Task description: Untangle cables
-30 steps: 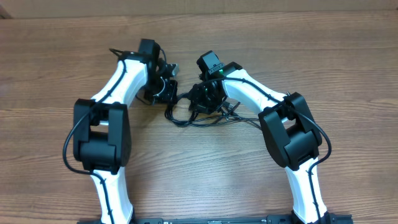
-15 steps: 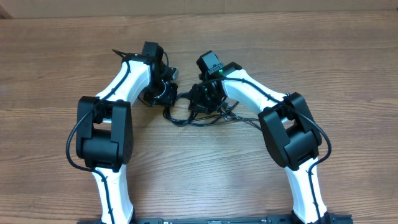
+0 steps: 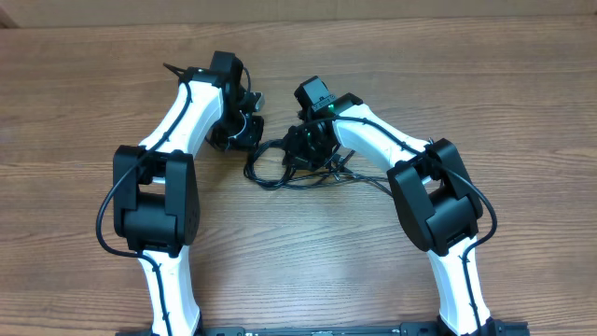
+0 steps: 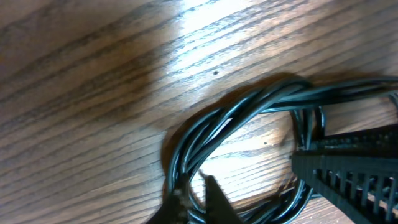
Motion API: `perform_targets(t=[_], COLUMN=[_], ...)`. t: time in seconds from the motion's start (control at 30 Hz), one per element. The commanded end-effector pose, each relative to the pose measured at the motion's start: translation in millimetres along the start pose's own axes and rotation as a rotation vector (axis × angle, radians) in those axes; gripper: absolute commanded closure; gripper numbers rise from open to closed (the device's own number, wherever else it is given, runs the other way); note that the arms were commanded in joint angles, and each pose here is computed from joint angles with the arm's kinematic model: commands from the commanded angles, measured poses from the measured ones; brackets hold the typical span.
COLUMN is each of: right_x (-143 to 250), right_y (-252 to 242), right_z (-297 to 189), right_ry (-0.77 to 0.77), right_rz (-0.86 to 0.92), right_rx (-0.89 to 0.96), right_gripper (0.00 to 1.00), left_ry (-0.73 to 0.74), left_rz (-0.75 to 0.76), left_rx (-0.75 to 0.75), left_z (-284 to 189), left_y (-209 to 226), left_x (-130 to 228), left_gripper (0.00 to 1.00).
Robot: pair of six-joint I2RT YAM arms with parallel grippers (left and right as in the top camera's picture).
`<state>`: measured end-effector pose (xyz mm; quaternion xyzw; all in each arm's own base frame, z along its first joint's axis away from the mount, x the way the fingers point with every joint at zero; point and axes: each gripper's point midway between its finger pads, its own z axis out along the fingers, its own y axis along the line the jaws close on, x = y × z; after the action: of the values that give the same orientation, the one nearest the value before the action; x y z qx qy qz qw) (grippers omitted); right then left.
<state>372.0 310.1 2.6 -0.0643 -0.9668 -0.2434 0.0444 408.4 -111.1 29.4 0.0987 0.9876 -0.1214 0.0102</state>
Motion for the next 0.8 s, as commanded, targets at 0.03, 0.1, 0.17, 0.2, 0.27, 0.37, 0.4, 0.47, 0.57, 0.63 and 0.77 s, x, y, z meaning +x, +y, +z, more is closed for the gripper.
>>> perform_targets(t=[0.03, 0.1, 0.17, 0.2, 0.27, 0.37, 0.4, 0.47, 0.57, 0.63, 0.77], right_x=[6, 6, 6, 6, 6, 6, 6, 6, 6, 6, 6], right_y=[-41, -41, -41, -41, -41, -41, -41, -41, -41, -41, -41], right_z=[29, 29, 29, 29, 29, 29, 29, 29, 29, 29, 29], right_ry=[0.013, 0.013, 0.013, 0.014, 0.014, 0.014, 0.014, 0.014, 0.014, 0.014, 0.014], right_rz=[0.000, 0.001, 0.001, 0.001, 0.001, 0.001, 0.001, 0.001, 0.001, 0.001, 0.001], right_rx=[0.143, 0.143, 0.143, 0.143, 0.143, 0.143, 0.143, 0.143, 0.143, 0.143, 0.143], right_gripper=[0.80, 0.80, 0.80, 0.80, 0.80, 0.80, 0.80, 0.80, 0.80, 0.80, 0.80], left_ry=[0.014, 0.026, 0.034, 0.034, 0.029, 0.017, 0.017, 0.020, 0.019, 0.020, 0.033], left_rz=[-0.012, -0.014, -0.016, -0.016, -0.015, -0.018, -0.029, -0.041, -0.037, -0.035, -0.038], left_rx=[-0.059, -0.070, -0.072, -0.073, -0.087, -0.095, -0.094, -0.091, -0.091, -0.089, -0.068], left_z=[5, 8, 11, 12, 12, 12, 13, 13, 14, 15, 19], left_y=[14, 16, 17, 18, 20, 22, 22, 20, 19, 18, 15], left_x=[1, 5, 8, 8, 7, 4, 4, 4, 4, 5, 9], left_gripper=[0.81, 0.81, 0.82, 0.82, 0.82, 0.81, 0.81, 0.81, 0.81, 0.79, 0.77])
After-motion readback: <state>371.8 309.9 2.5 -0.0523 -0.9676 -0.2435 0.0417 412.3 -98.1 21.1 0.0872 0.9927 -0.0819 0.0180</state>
